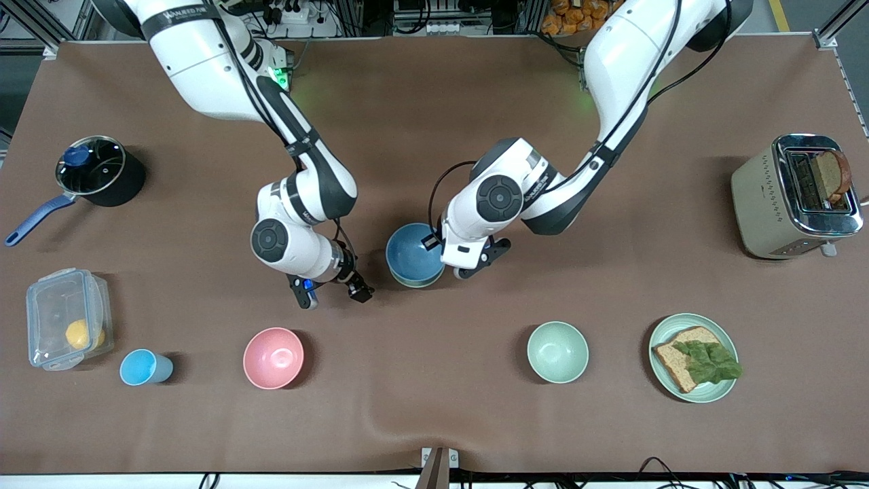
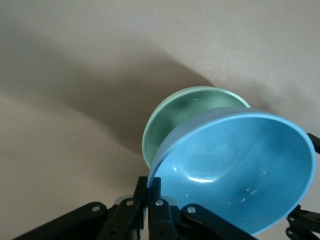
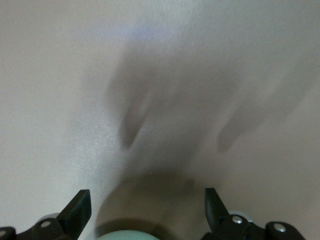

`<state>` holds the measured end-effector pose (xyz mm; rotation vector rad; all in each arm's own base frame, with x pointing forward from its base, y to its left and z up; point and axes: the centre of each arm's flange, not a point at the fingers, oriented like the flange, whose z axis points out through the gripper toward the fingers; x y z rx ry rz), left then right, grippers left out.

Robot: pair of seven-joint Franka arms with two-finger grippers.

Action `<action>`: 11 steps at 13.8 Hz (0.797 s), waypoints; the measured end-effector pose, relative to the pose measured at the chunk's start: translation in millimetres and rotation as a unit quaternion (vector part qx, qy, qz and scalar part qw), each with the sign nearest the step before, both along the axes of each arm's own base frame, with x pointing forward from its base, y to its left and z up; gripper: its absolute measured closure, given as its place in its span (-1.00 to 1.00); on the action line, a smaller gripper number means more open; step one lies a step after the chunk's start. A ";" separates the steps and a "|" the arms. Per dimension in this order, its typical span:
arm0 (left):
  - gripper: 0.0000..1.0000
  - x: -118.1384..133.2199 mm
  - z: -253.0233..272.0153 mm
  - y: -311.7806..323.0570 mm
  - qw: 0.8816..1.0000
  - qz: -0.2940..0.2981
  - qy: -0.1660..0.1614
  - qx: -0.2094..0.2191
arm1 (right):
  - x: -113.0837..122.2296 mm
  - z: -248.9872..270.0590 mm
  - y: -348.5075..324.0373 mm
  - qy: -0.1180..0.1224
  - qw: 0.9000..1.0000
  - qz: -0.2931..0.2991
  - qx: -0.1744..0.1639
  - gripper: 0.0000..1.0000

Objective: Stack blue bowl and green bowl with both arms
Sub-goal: 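Lower the blue bowl into the green bowl with the left gripper, then open the left gripper and lift it away from the stacked bowls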

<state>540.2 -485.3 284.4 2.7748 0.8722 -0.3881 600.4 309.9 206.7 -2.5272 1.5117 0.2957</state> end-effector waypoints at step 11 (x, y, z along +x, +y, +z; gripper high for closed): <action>0.78 -4.6 -45.3 -7.6 1.000 0.000 -0.008 0.015 | -3.5 -13.7 5.4 0.000 1.000 -0.004 -0.004 -1.00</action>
